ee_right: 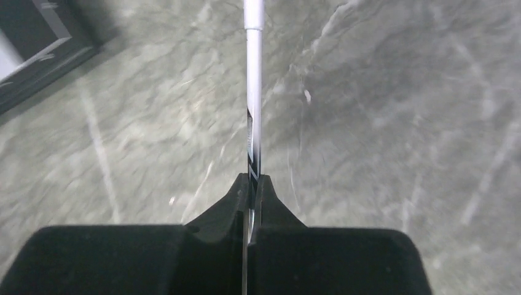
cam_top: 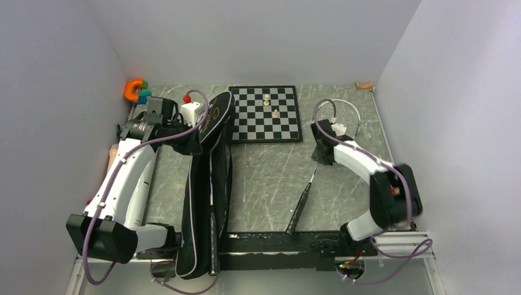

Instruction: Pack up the badminton gear

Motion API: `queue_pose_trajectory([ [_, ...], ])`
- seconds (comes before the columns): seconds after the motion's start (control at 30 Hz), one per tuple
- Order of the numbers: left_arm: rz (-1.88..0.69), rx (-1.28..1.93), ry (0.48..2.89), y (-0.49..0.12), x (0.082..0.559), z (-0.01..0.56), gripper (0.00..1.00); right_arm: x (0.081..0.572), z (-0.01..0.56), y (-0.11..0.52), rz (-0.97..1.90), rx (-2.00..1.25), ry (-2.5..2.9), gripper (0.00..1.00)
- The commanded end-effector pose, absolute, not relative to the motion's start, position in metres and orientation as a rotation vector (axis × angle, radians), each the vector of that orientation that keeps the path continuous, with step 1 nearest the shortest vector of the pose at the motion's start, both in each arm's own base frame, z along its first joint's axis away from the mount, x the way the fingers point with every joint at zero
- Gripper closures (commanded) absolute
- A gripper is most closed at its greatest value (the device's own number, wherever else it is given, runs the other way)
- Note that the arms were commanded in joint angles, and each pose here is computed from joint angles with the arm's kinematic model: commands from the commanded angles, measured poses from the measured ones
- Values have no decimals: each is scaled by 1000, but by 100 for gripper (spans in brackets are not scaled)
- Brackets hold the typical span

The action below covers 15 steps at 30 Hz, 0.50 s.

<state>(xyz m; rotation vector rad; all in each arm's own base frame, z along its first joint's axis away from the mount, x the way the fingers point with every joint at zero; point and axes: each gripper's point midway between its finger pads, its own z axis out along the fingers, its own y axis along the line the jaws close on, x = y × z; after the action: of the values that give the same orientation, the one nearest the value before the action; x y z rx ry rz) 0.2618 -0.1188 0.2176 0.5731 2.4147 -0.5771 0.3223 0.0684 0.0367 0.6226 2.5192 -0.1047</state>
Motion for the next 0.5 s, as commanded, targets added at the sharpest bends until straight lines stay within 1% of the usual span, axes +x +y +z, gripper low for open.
queue_pose_trajectory([
  [0.0, -590, 589, 2336, -124, 274, 233, 100, 309, 127, 69, -82, 524, 2313, 100],
  [0.1, -587, 591, 2332, -125, 279, 229, 100, 279, 168, 92, -30, 396, 2264, 100],
  [0.17, -585, 595, 2332, -125, 283, 227, 100, 256, 183, 115, 47, 286, 2266, 100],
  [0.27, -570, 587, 2330, -125, 294, 226, 100, 215, 184, 148, 113, 115, 2336, 100],
  [0.37, -538, 565, 2322, -124, 307, 226, 100, 179, 180, 172, 92, -45, 2386, 100],
  [0.47, -502, 540, 2319, -121, 320, 225, 100, 153, 182, 193, 70, -191, 2391, 100],
])
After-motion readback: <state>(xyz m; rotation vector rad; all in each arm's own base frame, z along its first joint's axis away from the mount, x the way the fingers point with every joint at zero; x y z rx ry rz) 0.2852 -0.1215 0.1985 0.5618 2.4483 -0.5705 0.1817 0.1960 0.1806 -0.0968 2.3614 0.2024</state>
